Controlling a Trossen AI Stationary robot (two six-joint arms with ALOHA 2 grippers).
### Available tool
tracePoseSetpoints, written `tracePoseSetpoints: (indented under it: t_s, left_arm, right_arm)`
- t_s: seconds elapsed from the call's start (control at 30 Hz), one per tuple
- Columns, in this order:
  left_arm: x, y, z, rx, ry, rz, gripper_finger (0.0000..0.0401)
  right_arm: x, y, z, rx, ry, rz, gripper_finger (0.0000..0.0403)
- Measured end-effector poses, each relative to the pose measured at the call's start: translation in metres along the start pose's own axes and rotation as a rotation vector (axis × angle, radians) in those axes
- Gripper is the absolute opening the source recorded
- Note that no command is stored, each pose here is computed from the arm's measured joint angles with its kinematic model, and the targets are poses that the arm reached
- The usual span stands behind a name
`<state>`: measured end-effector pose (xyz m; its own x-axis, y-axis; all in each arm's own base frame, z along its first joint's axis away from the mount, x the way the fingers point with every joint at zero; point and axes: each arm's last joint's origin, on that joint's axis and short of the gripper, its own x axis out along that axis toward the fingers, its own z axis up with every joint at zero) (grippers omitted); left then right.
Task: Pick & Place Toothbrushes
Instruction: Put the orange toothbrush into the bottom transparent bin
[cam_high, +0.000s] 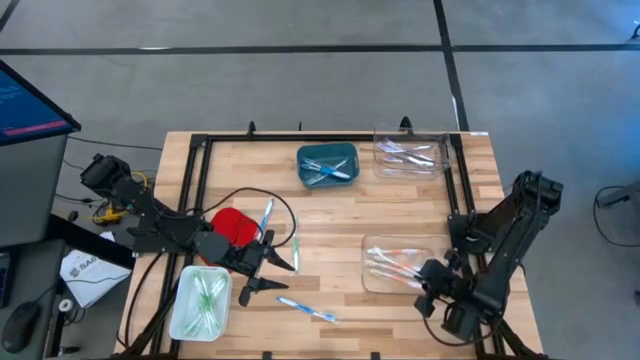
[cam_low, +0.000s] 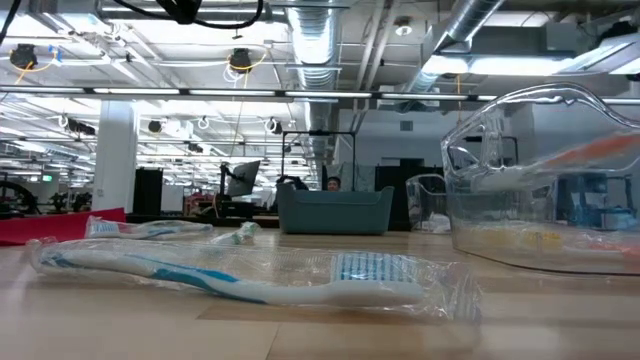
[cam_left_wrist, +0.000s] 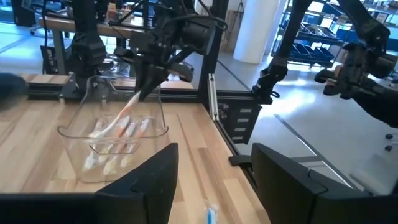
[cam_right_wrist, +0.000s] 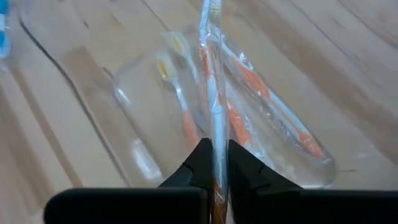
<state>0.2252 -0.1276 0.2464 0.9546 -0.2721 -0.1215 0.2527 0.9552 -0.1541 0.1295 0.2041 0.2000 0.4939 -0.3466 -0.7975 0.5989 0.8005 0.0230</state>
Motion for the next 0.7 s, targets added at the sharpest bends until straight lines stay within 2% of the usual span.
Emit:
tracePoseSetpoints:
  t_s: [0.17, 0.37, 0.7]
  left_arm:
    - [0.000, 0.000, 0.000, -0.001, -0.003, 0.000, 0.0196]
    - [0.000, 0.000, 0.001, -0.004, -0.008, -0.002, 0.0197]
    - [-0.002, -0.008, 0.001, -0.004, -0.017, -0.034, 0.0196]
  right_arm:
    - [0.006, -0.002, 0.011, -0.047, 0.048, -0.039, 0.0016]
    - [0.017, -0.003, 0.026, -0.079, 0.189, -0.080, 0.0016]
    - [0.032, -0.005, 0.044, -0.086, 0.340, -0.113, 0.0016]
